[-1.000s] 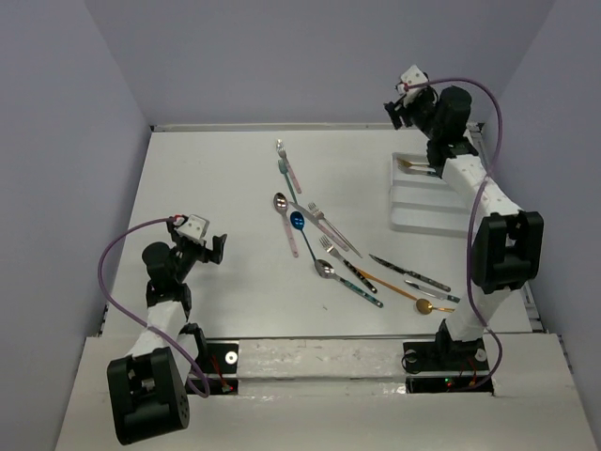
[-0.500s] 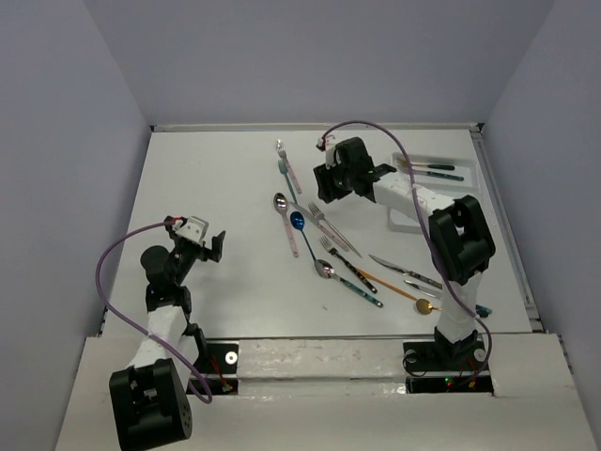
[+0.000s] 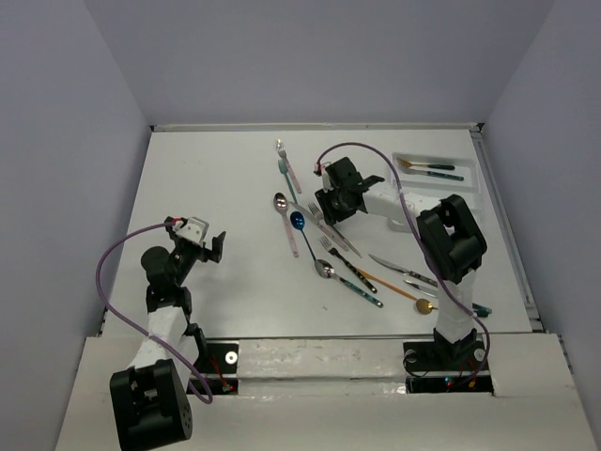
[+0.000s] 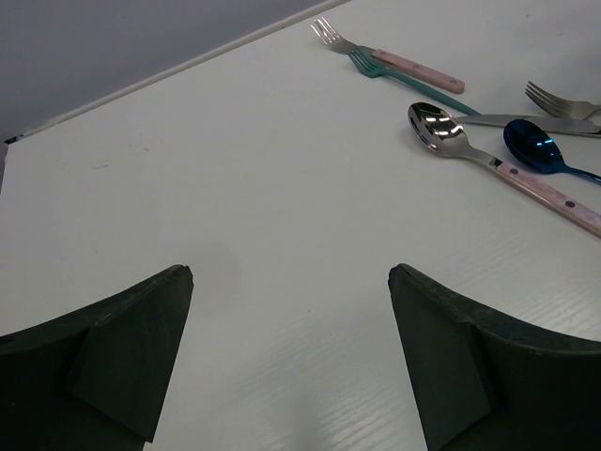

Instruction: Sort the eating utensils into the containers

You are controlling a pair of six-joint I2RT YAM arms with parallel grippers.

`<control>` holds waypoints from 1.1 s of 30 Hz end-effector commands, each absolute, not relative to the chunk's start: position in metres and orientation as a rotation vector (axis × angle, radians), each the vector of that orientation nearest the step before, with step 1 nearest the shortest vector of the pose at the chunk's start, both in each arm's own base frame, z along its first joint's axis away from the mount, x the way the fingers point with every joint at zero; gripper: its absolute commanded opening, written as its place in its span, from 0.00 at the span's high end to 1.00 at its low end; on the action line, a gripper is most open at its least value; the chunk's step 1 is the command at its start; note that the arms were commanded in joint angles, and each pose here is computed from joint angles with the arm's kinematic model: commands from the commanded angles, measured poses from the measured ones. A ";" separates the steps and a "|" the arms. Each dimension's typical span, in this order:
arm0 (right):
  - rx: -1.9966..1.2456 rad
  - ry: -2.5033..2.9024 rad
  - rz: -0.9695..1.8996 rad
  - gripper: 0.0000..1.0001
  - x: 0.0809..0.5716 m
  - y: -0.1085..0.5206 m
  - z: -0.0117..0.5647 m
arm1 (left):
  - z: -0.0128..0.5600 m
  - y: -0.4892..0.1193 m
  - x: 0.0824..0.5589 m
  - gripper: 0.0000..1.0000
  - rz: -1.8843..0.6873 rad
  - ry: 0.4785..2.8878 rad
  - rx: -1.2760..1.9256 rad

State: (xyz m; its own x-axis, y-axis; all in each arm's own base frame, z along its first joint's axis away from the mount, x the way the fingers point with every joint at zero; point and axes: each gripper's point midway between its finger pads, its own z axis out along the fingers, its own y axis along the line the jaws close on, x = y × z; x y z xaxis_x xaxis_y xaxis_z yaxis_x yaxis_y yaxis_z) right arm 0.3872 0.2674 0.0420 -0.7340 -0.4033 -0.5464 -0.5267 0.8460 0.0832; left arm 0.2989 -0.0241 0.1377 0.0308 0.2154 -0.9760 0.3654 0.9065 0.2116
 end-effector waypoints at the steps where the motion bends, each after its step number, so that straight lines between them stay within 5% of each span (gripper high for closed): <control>1: -0.650 2.525 0.271 0.57 0.391 0.262 0.031 | 0.156 -0.024 0.300 0.01 -0.086 1.474 0.494; 10: -0.631 2.536 0.185 0.66 0.404 0.257 0.018 | 0.155 -0.024 0.300 0.01 -0.087 1.473 0.495; 14: -0.634 2.537 0.101 0.84 0.409 0.248 0.011 | 0.155 -0.024 0.300 0.01 -0.087 1.475 0.492; 15: -0.637 2.526 0.068 0.97 0.413 0.245 0.012 | 0.155 -0.024 0.300 0.01 -0.086 1.474 0.491; 18: -0.637 2.499 0.063 1.00 0.420 0.247 0.022 | 0.156 -0.024 0.300 0.01 -0.085 1.473 0.492; 27: -0.778 2.083 0.318 1.00 0.446 0.294 0.183 | 0.155 -0.024 0.300 0.01 -0.086 1.476 0.491; 33: -0.842 1.540 0.003 1.00 0.475 0.269 0.311 | 0.155 -0.024 0.299 0.01 -0.085 1.473 0.492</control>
